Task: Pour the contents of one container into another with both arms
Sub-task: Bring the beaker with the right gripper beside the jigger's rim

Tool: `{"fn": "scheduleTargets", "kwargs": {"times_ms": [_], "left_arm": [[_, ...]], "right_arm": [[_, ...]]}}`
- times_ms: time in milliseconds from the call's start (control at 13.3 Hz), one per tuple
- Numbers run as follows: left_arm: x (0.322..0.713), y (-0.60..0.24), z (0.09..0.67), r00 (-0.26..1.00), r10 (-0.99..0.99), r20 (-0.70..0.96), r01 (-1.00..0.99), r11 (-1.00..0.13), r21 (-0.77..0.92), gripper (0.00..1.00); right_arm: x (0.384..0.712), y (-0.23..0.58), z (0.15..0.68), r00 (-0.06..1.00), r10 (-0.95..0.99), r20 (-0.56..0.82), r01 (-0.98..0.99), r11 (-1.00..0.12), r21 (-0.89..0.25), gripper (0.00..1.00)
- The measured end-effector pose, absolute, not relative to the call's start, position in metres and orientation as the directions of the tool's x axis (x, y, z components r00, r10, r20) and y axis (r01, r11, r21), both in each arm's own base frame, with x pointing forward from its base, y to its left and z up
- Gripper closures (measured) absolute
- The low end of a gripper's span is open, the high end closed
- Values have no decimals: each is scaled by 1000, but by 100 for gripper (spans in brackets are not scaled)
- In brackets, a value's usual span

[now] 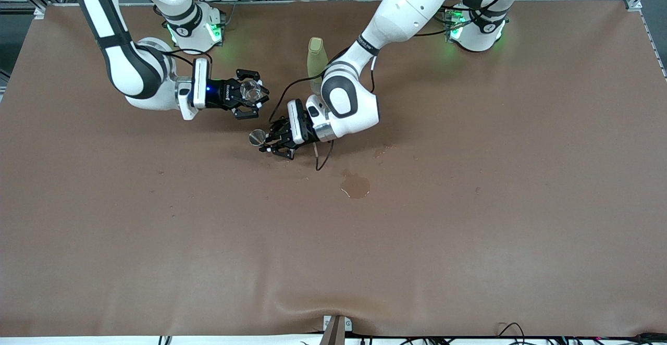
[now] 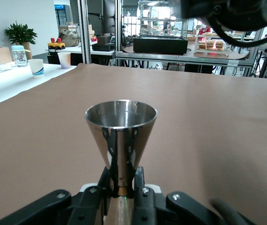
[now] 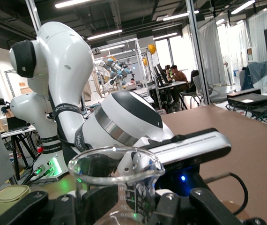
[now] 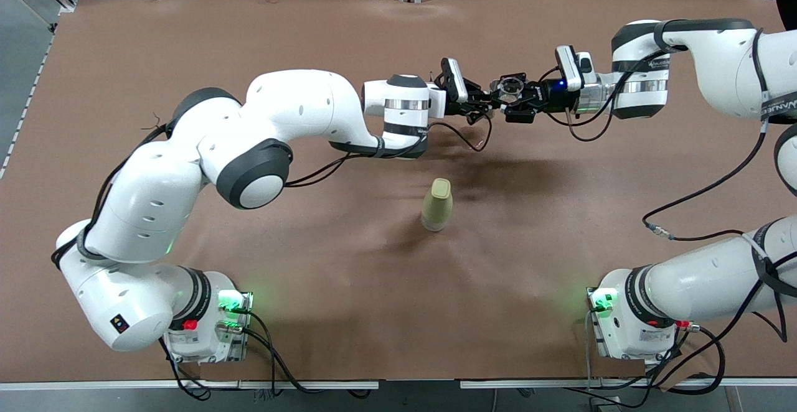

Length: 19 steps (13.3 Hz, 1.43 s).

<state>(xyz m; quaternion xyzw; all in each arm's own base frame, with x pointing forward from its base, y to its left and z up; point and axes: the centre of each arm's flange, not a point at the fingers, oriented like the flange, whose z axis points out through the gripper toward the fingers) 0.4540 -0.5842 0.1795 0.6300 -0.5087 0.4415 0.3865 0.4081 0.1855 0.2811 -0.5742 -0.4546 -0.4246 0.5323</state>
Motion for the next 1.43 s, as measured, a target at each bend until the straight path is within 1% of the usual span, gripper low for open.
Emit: {"fn": "scheduleTargets", "kwargs": {"times_ms": [451,902,1203,1429], "left_arm": [[454,-584,179,93,-301,949,-982,-184,38,78],[454,-584,178,94,-303,948,-982,-185,39,78],[454,-583,175,97,-306,947,-982,-186,40,78],[454,-583,174,98,-307,947,-982,-186,41,78]], "right_arm": [[407,186,279,380,77,922,925,-37,-379,83],[404,190,275,545,87,834,838,-57,-542,83],[404,196,276,604,61,794,797,-72,-600,83],[402,204,276,676,40,736,736,-85,-672,83]]}}
